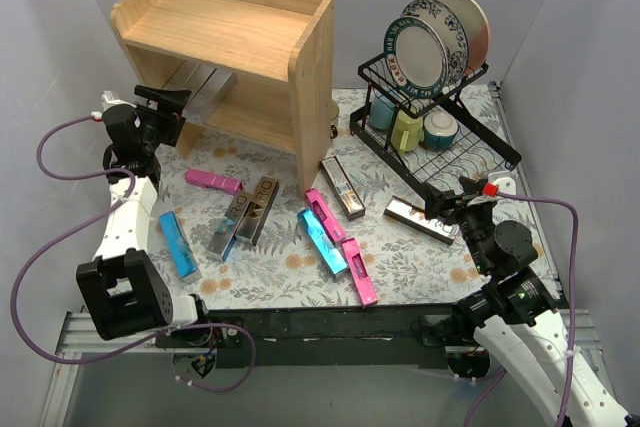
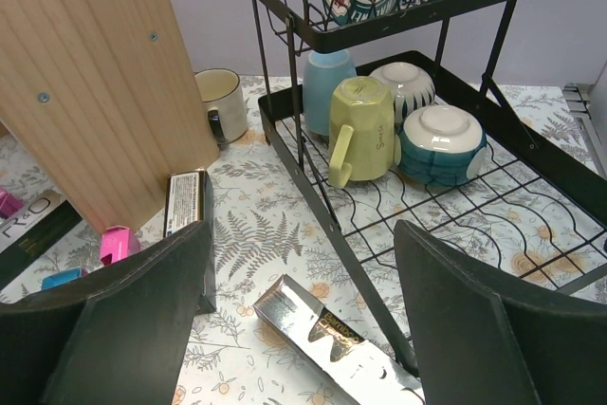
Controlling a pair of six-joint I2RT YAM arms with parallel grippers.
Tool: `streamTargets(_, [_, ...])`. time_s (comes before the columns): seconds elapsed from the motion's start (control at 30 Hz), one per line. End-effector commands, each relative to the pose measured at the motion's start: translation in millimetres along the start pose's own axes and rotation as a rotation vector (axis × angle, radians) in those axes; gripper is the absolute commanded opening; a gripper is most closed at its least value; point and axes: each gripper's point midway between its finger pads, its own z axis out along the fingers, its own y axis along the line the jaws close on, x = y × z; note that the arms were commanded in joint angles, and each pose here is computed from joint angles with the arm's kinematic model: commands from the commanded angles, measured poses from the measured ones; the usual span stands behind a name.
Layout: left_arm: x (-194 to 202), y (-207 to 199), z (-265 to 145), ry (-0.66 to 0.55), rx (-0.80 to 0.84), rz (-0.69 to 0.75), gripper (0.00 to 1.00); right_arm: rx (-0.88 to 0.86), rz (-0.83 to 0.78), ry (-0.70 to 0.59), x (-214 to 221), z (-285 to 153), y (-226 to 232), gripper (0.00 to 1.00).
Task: Place and organize the toothpastes onto the shelf
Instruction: Adjust the toothpaste on the shelf.
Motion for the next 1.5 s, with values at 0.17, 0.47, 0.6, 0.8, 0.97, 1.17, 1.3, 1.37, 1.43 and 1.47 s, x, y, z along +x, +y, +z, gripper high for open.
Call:
streamTargets(0.17, [13.2,-53.0,-40.3,-0.023,0.168,0.396,0.85,-0.030,0.003,-0.027,-7.9,3.5,6.9,0.86])
streamTargets(0.47, [53.6,-77.1,-49.2,-0.048,0.313,0.776,0.93,-0.047,0.000,-0.008,-5.0,6.8,10.8,0.85])
streamTargets(0.6, [77.0,-83.6,-39.8,-0.015,0.390,0.808,0.95,-0.049,0.000,-0.002,-4.2,8.0,11.4,0.84])
streamTargets(0.8, [85.4,-75.2,-26.8,-0.024,0.405,0.816,0.96,-0.042,-0.005,0.004,-3.1,7.4,10.0,0.84])
streamTargets(0.97, [92.9,-74.3,-23.0,-0.001,0.413,0.723,0.96,-0.046,-0.002,0.007,-0.8,8.6,11.0,0.84])
streamTargets(1.17, [90.9,-58.4,-13.1,-0.036,0.364,0.574,0.97,-0.032,-0.001,0.000,-2.5,7.9,8.3,0.84])
streamTargets(1.3, [96.3,-53.7,-7.4,-0.011,0.359,0.514,0.97,-0.031,-0.002,0.004,-1.1,7.5,8.0,0.84])
streamTargets(1.37, [96.5,-53.2,-5.2,-0.012,0.356,0.501,0.97,-0.025,-0.002,0.004,-1.2,7.6,7.0,0.84])
streamTargets(1.43, [92.9,-50.7,-1.6,-0.028,0.338,0.490,0.98,-0.025,-0.004,0.004,-1.2,7.6,6.9,0.84])
streamTargets(1.47, [92.2,-49.4,1.0,-0.031,0.330,0.483,0.98,-0.028,-0.003,0.003,-1.1,7.4,7.4,0.84])
